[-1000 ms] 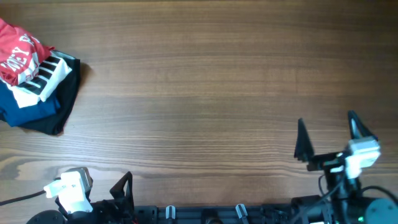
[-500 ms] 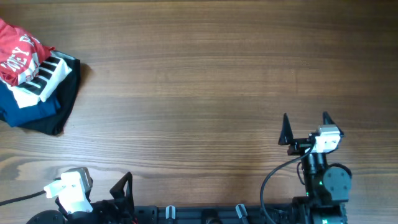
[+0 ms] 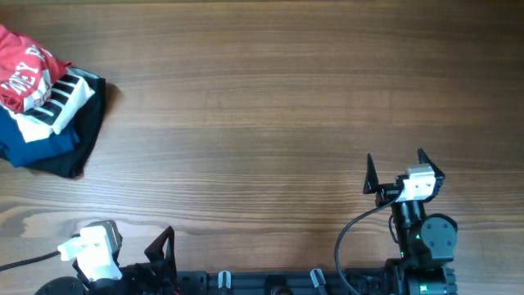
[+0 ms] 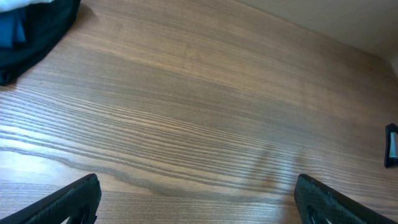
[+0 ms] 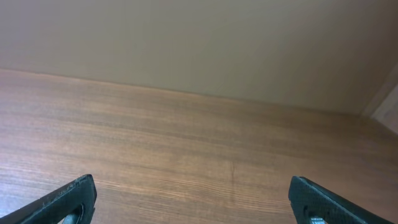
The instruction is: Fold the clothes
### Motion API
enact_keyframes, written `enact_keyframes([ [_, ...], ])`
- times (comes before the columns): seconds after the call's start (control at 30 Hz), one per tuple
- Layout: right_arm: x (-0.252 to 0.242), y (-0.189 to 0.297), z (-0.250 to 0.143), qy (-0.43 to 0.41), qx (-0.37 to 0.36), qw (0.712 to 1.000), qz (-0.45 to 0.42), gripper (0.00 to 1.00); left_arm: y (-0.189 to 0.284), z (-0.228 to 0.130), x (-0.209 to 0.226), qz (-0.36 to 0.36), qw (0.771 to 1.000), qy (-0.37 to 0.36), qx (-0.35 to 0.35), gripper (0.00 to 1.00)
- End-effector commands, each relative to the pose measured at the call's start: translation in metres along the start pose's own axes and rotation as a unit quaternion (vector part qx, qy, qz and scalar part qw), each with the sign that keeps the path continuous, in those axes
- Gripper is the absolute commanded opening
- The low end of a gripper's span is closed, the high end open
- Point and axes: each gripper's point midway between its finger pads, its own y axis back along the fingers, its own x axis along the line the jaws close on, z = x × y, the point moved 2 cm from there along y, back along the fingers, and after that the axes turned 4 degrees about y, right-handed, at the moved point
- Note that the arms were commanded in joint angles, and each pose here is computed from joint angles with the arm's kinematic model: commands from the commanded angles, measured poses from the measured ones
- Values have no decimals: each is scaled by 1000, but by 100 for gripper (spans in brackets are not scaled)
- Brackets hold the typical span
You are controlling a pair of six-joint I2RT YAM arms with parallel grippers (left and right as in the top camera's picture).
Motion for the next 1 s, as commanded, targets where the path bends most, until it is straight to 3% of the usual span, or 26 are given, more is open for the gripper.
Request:
enact_keyframes([
  [0.0, -2, 1, 6, -9, -10, 1000, -4, 100, 0, 0, 0, 0, 1000, -2, -3, 100],
  [0.77, -2, 1, 6, -9, -10, 1000, -4, 100, 0, 3, -1, -2, 1000, -4, -11, 100],
  [0.87, -2, 1, 6, -9, -10, 1000, -4, 100, -4, 36, -12, -28, 994, -61, -84, 100],
  [0.9, -2, 1, 6, -9, -10, 1000, -4, 100, -20, 35, -10, -32, 989, -116, -86, 100],
  [0.97, -2, 1, 6, -9, -10, 1000, -4, 100, -48, 23, -4, -43, 983, -155, -90, 100],
])
